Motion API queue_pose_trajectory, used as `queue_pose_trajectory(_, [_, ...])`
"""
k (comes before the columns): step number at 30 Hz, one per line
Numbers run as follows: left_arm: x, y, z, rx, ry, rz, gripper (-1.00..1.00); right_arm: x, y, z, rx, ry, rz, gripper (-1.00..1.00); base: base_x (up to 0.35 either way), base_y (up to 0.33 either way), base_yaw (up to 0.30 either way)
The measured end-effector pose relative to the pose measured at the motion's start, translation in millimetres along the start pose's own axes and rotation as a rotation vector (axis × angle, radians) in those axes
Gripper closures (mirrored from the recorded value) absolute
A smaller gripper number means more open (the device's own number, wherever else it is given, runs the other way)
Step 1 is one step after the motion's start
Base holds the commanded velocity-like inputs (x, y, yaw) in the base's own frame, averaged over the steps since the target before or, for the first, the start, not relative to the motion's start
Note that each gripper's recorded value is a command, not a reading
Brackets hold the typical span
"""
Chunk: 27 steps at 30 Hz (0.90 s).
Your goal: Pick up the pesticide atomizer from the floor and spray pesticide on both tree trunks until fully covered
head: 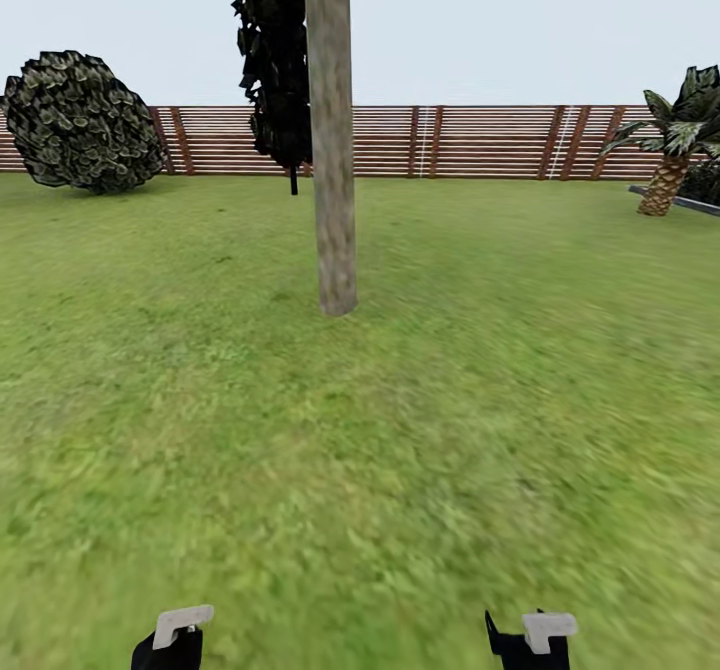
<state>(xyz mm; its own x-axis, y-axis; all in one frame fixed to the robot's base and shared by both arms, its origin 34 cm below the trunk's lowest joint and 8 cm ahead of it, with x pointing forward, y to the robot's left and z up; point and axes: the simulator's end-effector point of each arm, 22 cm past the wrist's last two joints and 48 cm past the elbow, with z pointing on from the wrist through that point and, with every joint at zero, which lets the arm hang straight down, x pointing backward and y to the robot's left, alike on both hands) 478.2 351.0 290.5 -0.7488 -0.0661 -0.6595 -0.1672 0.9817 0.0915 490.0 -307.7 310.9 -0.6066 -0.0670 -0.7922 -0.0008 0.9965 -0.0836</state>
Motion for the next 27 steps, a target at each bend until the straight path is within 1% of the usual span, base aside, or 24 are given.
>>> queue_pose_trajectory(27, [0.0,0.0,0.0,0.000,0.000,0.000,1.00,-0.6,0.0,0.3,0.000,-0.001,0.000,-1.00,0.340,0.000,0.000])
